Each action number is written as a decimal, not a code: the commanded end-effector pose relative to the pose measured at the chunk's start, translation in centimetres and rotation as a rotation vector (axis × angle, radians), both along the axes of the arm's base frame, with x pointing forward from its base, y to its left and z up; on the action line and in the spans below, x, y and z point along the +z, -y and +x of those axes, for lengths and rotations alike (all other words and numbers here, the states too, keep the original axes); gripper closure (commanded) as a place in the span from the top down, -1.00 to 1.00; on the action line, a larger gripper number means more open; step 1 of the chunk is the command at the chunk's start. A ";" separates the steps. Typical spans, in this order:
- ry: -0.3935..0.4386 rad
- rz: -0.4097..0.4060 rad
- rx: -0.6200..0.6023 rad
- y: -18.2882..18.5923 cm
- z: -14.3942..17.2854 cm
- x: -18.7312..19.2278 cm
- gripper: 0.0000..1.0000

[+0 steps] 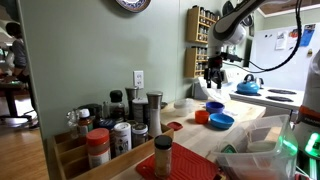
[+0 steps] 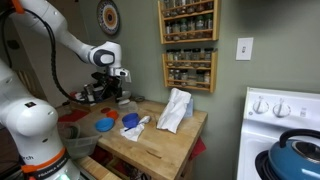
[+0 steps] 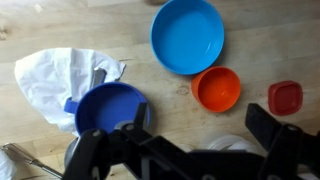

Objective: Pour the content in the orange cup into the two blue bowls start by pouring into the navy blue bowl and then into the neon blue bowl

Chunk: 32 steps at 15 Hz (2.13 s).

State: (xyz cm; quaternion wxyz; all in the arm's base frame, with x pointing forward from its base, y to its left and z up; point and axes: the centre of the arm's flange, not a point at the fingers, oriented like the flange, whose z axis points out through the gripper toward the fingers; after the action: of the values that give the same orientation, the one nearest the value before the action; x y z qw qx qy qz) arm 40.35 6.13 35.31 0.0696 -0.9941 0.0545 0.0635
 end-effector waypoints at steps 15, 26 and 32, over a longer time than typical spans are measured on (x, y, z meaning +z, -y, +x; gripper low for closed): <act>-0.070 -0.049 0.223 -5.7 0.7 -6.3 1.00; -0.005 -0.096 0.235 -6.0 1.8 -10.5 0.94; 0.000 -0.100 0.249 -6.1 1.9 -12.0 0.69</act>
State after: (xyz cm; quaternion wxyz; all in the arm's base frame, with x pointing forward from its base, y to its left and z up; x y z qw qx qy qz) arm 42.46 11.82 24.51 0.0179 -0.9950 -0.0671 0.0722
